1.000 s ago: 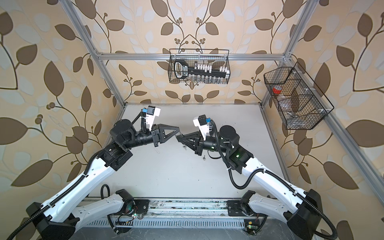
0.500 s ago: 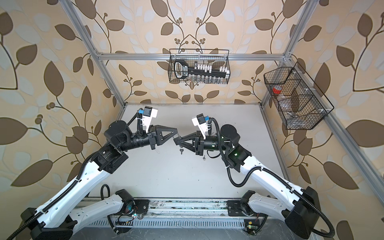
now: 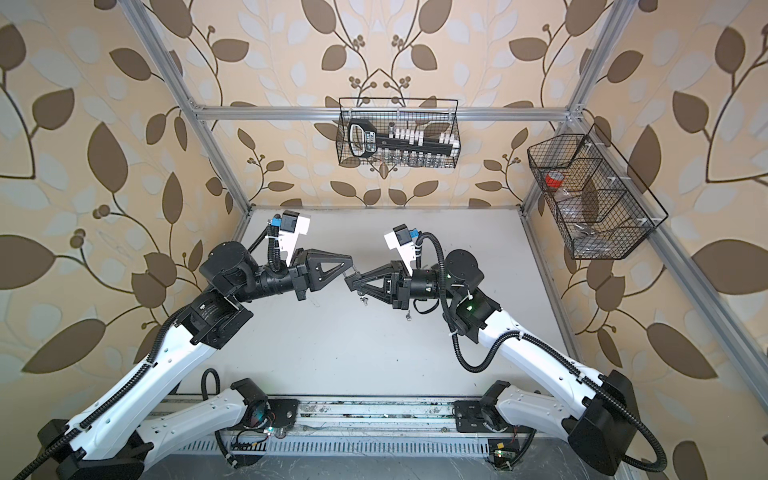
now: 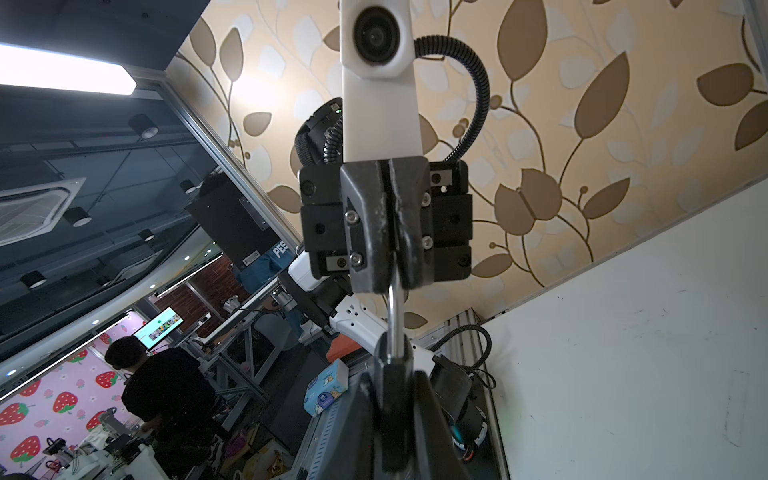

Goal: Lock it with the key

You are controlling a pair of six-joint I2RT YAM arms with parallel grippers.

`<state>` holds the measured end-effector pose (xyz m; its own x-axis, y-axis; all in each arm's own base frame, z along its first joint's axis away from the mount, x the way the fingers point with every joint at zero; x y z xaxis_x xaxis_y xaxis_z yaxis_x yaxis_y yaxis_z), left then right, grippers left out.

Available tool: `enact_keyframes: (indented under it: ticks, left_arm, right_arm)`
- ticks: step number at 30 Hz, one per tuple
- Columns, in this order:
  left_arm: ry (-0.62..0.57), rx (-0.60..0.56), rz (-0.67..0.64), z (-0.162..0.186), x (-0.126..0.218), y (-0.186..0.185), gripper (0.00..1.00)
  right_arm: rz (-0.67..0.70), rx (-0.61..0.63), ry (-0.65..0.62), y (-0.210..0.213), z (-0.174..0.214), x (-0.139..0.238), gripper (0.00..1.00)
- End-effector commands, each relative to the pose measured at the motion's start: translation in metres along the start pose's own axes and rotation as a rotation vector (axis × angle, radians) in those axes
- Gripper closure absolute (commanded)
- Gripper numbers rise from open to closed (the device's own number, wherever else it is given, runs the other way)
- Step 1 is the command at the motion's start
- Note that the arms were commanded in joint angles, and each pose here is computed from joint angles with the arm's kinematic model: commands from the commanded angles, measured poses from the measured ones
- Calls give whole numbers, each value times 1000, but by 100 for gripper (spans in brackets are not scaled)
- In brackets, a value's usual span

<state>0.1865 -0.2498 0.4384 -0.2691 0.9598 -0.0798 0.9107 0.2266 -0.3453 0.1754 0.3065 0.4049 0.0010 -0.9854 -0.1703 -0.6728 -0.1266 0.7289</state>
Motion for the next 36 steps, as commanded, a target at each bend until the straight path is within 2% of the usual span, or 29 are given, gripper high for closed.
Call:
enact_keyframes:
  ticks: [1,14,18,24,36]
  left_arm:
    - [32,21,-37,14,-5,16,100]
    - [70,52,7,40,-5,15,100]
    - [90,68,13,49,-6,14,100]
    - [112,88,23,59,-10,11,100]
    - [130,112,45,68,-15,7,100]
  right_arm:
    - [-136,126,-22,45,-9,4,100]
    - [-157,68,-107,44,-25,5,100]
    - [-62,60,-145,28,-32,4,100]
    - [61,134,-176,12,-39,4,100]
    - [68,152,-222,16,-46,8,100]
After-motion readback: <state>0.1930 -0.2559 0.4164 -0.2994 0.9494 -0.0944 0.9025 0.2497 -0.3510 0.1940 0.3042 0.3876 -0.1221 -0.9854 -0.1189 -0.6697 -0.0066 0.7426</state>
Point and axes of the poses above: each gripper's point midway between its finger pads, its own x axis back along the fingers, its own y axis along the line the jaws close on, z = x × y, the point moved 1 cm from there along x, back along the fingers, and after that the axes turned 12 degrees about -x, right-handed, at the moved point
